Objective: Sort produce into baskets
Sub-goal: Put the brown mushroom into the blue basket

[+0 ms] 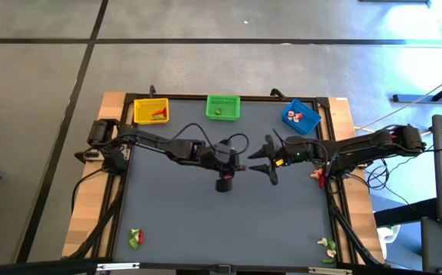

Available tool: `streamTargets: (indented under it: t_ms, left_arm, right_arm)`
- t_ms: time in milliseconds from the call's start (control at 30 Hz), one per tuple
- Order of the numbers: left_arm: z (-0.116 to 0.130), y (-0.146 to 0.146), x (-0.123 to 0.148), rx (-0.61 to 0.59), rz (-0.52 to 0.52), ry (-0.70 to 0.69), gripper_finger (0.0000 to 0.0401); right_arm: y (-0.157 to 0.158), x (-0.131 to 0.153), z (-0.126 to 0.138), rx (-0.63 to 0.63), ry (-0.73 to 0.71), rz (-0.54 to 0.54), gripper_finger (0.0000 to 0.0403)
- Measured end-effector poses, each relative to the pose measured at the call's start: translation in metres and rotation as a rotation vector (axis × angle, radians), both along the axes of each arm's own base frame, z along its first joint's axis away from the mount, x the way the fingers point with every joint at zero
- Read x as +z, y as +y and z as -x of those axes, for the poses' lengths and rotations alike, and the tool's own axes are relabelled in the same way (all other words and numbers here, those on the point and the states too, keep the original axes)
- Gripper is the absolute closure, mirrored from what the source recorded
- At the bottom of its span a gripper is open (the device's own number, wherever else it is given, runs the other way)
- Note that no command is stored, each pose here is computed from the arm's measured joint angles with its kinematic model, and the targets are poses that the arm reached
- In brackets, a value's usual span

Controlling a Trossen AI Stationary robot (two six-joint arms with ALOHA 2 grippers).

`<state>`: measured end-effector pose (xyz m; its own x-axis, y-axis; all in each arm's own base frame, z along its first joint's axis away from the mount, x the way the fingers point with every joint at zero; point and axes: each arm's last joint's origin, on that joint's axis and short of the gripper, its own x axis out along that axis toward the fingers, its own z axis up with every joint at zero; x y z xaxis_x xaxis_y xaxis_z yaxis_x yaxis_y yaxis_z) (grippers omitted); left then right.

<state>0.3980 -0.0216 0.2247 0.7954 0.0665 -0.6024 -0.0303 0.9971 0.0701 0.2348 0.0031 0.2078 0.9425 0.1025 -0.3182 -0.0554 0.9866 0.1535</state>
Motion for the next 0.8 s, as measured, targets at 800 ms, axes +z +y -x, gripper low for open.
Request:
streamTargets:
  t_ms: [800]
  left_arm:
    - [-0.0027, 0.0047, 0.0031, 0.059, 0.002, -0.048, 0.0358]
  right_arm:
    - [0.0029, -0.005, -0.0087, 0.097, -0.028, -0.05, 0.0206]
